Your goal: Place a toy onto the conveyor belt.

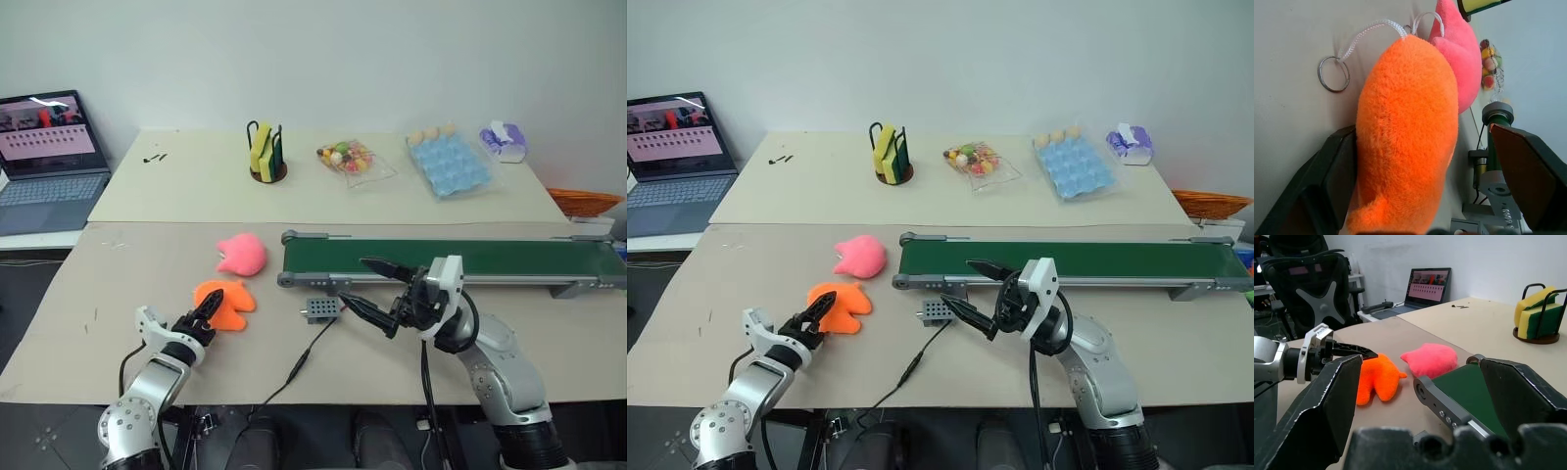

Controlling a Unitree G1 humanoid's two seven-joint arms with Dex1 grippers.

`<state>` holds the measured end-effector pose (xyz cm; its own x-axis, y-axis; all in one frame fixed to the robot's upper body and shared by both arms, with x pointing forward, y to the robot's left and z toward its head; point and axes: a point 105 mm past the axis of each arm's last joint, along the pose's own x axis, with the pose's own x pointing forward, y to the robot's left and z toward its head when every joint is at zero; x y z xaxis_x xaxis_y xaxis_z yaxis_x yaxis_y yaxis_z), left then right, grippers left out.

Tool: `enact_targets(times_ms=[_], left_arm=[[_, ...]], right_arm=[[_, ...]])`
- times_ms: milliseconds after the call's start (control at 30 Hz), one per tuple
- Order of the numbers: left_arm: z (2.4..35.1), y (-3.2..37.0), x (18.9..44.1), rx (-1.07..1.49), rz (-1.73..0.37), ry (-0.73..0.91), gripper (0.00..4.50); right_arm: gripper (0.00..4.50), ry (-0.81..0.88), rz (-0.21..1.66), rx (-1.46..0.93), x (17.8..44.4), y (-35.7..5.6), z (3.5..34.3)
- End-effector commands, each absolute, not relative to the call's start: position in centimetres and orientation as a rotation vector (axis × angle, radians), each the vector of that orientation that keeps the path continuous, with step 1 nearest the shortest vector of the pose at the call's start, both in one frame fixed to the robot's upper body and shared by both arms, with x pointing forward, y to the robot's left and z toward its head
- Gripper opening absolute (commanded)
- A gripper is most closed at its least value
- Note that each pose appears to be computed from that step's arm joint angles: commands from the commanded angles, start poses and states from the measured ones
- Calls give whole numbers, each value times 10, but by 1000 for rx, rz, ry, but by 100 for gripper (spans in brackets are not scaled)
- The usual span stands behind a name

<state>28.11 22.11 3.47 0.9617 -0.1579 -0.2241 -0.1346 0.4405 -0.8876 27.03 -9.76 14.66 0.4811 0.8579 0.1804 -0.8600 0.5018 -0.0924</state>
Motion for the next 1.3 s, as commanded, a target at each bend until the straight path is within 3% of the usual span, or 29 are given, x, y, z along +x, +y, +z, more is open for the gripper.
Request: enact_targets(times_ms=[33,267,433,600,767,933,1067,1300], left_arm=[[31,219,280,-1121,-20,300,252],[31,220,283,-1116,-19,292,15],[47,233,290,-1029,54,180,15],[85,262,298,-666,246,-5,15],[144,266,307,-65,307,-189,15],[187,210,320,674,130,-434,15],[174,161,326,1106,-97,-612,15],[138,132,346,1404,-342,-767,15]], right_arm=[[450,-270,1040,-17,270,-99,160],[450,-268,1038,-16,272,-99,160],[450,-261,1037,-14,272,-98,158],[450,-251,1035,-14,272,-100,156],[450,-237,1029,-12,271,-102,152],[450,-237,1022,-2,272,-102,151],[450,-240,1015,4,272,-101,152],[450,-248,998,23,272,-104,155]])
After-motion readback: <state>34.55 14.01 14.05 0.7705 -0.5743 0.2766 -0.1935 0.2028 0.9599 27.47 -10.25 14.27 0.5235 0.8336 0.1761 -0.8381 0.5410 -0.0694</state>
